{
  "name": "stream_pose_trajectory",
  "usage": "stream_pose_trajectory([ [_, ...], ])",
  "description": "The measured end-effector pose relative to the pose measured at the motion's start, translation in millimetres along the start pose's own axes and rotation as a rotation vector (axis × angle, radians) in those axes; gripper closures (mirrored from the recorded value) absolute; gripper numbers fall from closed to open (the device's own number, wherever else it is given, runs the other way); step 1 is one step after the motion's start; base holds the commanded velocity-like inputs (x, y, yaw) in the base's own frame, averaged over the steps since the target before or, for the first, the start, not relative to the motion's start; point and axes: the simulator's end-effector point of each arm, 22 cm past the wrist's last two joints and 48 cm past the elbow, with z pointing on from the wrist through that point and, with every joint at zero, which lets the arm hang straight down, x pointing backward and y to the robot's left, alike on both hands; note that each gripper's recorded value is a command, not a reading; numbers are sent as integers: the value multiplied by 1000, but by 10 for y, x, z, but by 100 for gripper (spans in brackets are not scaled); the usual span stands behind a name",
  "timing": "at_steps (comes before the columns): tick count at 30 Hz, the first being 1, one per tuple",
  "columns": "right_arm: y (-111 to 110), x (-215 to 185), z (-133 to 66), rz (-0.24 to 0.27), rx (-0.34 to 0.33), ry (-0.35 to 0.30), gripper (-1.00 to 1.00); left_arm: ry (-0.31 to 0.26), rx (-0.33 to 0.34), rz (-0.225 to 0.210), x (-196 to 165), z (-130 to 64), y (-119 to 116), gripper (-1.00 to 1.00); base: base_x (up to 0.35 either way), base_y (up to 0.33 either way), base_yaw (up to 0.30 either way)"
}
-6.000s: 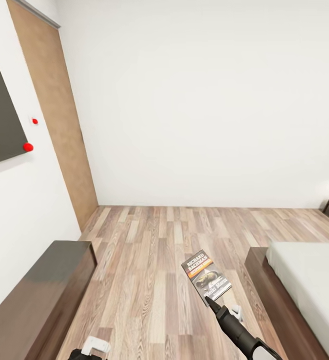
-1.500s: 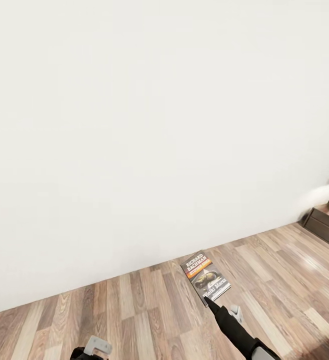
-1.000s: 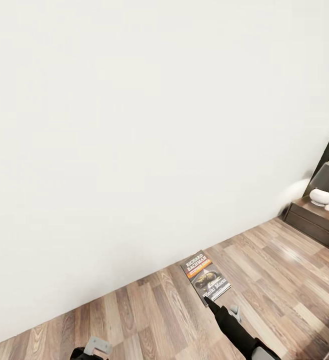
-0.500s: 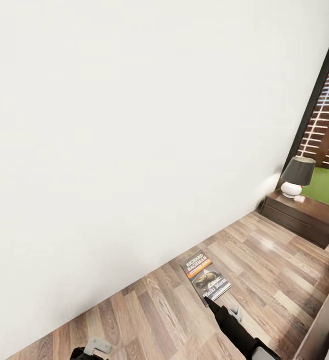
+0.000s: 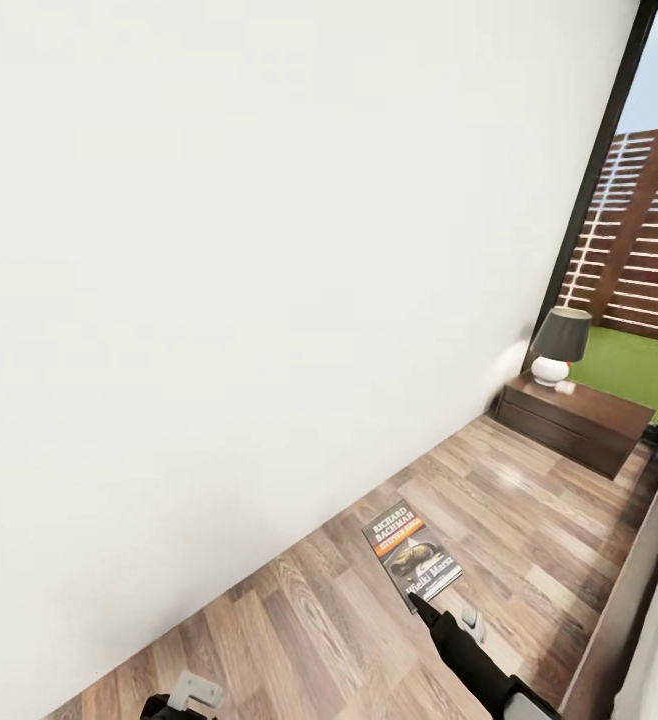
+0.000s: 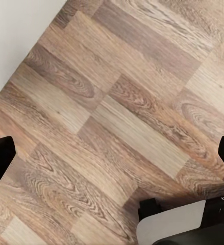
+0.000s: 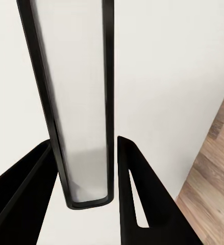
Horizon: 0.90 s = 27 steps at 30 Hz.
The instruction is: In the bedroom, move the book from the bed onto either nightstand, and place the two sandals side by side next to the bed.
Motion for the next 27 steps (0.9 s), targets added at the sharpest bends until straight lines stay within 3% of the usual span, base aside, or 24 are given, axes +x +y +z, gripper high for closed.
stream_pose_trajectory([
  [10,5,5,3,-1,-1,1,100,-1,0,0,-2,-1,0,-100,199,180,-69],
  [27,2,0,0,1,-1,-1,100,-1,0,0,-3,0,-1,-100,138,122,-250],
])
